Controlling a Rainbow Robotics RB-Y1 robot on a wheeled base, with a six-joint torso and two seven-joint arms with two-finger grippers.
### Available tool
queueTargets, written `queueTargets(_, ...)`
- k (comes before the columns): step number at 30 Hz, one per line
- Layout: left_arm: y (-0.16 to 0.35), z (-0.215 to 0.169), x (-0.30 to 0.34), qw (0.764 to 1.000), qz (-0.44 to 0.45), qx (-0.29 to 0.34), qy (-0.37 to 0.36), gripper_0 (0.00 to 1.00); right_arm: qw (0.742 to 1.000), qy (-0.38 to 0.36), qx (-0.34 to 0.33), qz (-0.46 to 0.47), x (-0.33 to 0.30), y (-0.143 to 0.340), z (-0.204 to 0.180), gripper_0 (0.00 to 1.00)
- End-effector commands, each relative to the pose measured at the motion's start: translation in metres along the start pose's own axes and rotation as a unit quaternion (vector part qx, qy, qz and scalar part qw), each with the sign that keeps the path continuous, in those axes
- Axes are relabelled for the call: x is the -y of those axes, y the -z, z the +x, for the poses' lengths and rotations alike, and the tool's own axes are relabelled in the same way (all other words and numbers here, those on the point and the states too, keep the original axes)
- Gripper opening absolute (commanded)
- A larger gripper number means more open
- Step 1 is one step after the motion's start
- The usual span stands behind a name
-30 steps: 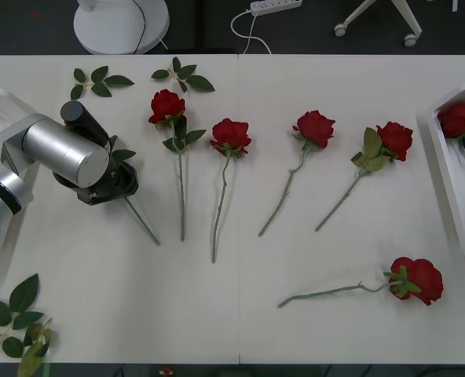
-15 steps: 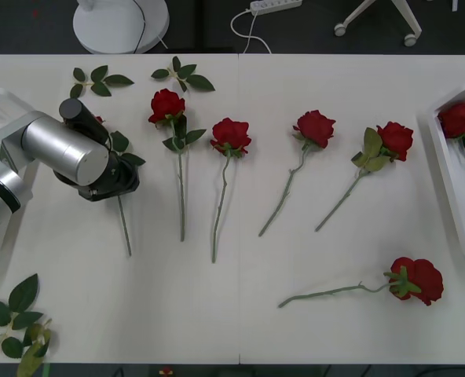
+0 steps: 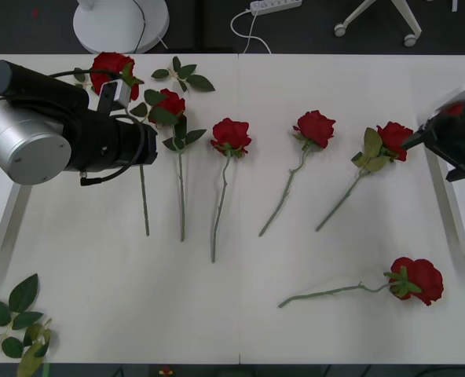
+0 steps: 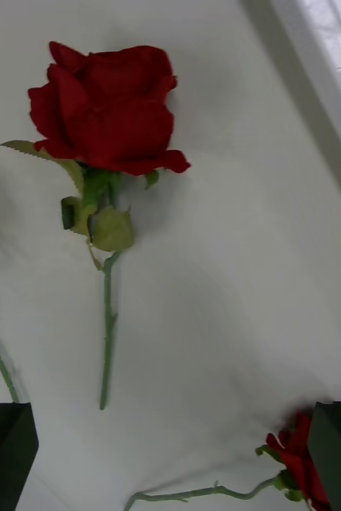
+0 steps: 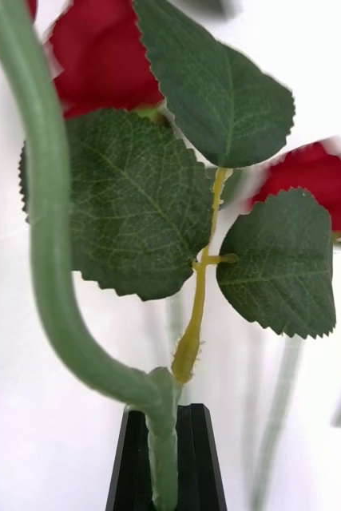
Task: Place the red flowers into the right box and the blue flowers into the left box. If a person shows an open palm, hand one flower to the person first, then continue sorting.
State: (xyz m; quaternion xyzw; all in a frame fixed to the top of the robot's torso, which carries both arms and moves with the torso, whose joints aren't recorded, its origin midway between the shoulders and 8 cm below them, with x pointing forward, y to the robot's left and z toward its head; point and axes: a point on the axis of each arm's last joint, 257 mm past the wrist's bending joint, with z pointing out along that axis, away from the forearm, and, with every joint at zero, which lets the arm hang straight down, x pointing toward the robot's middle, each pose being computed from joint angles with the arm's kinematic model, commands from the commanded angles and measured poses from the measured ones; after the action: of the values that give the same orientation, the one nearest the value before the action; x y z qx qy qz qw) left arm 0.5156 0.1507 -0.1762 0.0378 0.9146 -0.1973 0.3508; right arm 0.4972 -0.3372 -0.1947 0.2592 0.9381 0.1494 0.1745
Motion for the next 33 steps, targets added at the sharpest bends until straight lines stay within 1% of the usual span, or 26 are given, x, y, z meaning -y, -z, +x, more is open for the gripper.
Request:
queueTargets(1, 0.033, -0.035, 0.070, 0.992, 0.094, 0.077, -0.026, 0.00, 0.999, -0.013, 0.004, -0.041, -0.054, -0.013, 0.002, 1.00)
queueTargets(6, 0.050, -0.061, 0.154, 0.967, 0.201, 0.156, -0.031, 0.00, 1.000, -0.009, -0.010, -0.023, -0.065, -0.040, 0.002, 1.00)
queueTargets(9, 0.060, -0.071, 0.191, 0.954, 0.235, 0.183, -0.038, 0.00, 1.000, -0.005, -0.016, -0.016, -0.071, -0.056, 0.006, 1.00)
queueTargets(17, 0.081, -0.093, 0.260, 0.929, 0.280, 0.233, -0.065, 0.00, 1.000, 0.000, -0.015, -0.005, -0.074, -0.086, 0.010, 1.00)
queueTargets(22, 0.088, -0.097, 0.288, 0.919, 0.292, 0.253, -0.079, 0.00, 1.000, 0.005, -0.021, -0.003, -0.072, -0.084, 0.011, 1.00)
queueTargets(25, 0.087, -0.097, 0.296, 0.917, 0.286, 0.263, -0.094, 0.00, 1.000, 0.012, -0.024, -0.009, -0.069, -0.069, 0.007, 1.00)
queueTargets(28, 0.091, -0.099, 0.307, 0.909, 0.293, 0.276, -0.105, 0.00, 0.998, 0.039, -0.037, -0.038, -0.068, -0.042, 0.000, 1.00)
queueTargets(29, 0.093, -0.099, 0.312, 0.905, 0.295, 0.285, -0.111, 0.00, 0.996, 0.060, -0.044, -0.052, -0.066, -0.031, -0.002, 1.00)
queueTargets(31, 0.094, -0.097, 0.318, 0.903, 0.300, 0.287, -0.112, 0.00, 0.991, 0.109, -0.050, -0.066, -0.060, -0.016, -0.005, 1.00)
queueTargets(33, 0.096, -0.099, 0.322, 0.901, 0.300, 0.292, -0.116, 0.00, 0.979, 0.187, -0.049, -0.070, -0.048, -0.001, -0.009, 1.00)
